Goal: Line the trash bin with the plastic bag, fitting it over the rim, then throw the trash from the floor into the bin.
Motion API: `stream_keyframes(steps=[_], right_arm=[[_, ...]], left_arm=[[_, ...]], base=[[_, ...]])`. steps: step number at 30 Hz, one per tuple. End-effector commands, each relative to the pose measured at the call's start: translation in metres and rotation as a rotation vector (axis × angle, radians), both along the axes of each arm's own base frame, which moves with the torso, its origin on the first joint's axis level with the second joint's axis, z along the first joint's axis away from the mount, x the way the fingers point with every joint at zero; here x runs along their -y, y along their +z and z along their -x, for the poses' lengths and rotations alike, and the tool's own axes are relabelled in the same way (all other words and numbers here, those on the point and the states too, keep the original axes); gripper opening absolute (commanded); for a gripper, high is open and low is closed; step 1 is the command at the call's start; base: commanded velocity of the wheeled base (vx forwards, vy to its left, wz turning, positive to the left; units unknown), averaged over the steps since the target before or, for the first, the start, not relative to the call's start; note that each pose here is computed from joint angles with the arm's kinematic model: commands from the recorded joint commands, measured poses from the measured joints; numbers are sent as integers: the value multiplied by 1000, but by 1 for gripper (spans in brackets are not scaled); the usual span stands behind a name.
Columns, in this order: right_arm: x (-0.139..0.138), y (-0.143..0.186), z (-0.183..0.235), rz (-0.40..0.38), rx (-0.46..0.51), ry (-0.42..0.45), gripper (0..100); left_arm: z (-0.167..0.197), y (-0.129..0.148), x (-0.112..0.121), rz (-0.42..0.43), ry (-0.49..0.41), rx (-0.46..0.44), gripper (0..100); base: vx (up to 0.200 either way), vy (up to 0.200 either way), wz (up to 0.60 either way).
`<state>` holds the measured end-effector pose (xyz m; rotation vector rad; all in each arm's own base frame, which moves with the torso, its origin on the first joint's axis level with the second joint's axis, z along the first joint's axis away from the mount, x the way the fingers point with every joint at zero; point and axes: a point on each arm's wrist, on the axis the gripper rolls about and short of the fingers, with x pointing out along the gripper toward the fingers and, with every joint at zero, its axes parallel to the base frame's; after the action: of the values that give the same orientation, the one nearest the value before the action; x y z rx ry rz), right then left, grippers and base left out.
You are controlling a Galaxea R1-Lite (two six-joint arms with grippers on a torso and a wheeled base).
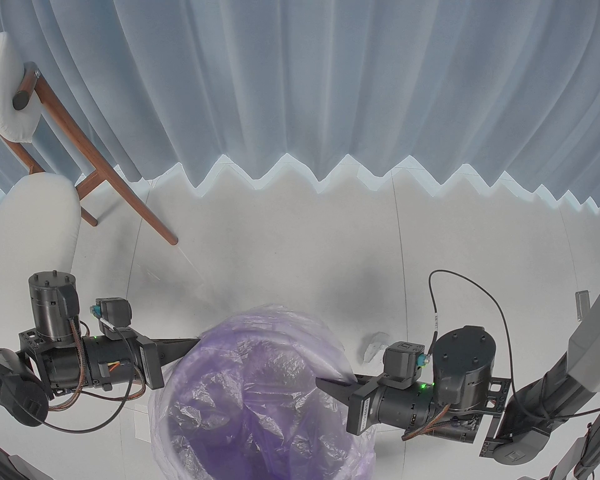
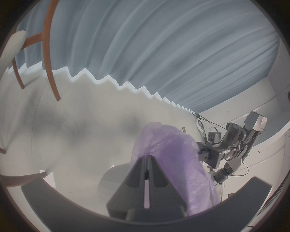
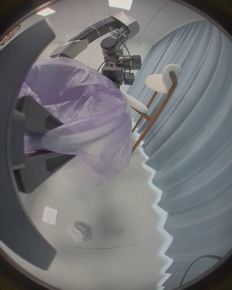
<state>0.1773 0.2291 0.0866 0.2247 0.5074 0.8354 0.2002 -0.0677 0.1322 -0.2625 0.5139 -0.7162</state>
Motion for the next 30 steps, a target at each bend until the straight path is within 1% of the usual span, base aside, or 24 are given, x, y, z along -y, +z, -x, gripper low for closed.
stream_keyframes(steps=[1, 3, 8, 11, 12, 18, 21, 22, 24, 27, 29, 30], right_arm=[[10, 13, -7, -34, 30, -40, 0], [16, 20, -12, -50, 47, -64, 0], [27, 28, -24, -72, 65, -112, 0], [28, 29, -27, -78, 71, -121, 0], [29, 33, -29, -93, 76, -122, 0], [32, 44, -25, -148, 68, -86, 0], [33, 48, -24, -176, 59, -78, 0], [34, 51, -22, -194, 49, -64, 0], [34, 51, -21, -203, 35, -51, 0], [34, 51, -22, -203, 33, -53, 0], [35, 50, -24, -203, 34, -57, 0], [34, 50, -24, -203, 34, -57, 0]], left_arm=[[-3, -1, -3, 0, 17, -5, 0], [-4, 0, -5, 3, 24, 5, 0], [-7, 4, -6, 19, 33, 64, 0], [-5, 0, -6, 14, 31, 53, 0], [-5, -1, -5, 13, 28, 47, 0], [-10, -6, -5, 8, 32, 30, 0], [-12, -5, -5, 11, 34, 40, 0], [-13, -6, -5, 12, 34, 41, 0], [-14, -6, -5, 15, 36, 54, 0], [-15, -4, -4, 22, 38, 78, 0], [-14, -5, -5, 17, 39, 79, 0], [-13, -7, -5, 15, 38, 75, 100]], base=[[0, 0, 0], [0, 0, 0], [0, 0, 0], [0, 0, 0], [0, 0, 0], [0, 0, 0], [0, 0, 0], [0, 0, 0], [0, 0, 0], [0, 0, 0], [0, 0, 0], [0, 0, 0]])
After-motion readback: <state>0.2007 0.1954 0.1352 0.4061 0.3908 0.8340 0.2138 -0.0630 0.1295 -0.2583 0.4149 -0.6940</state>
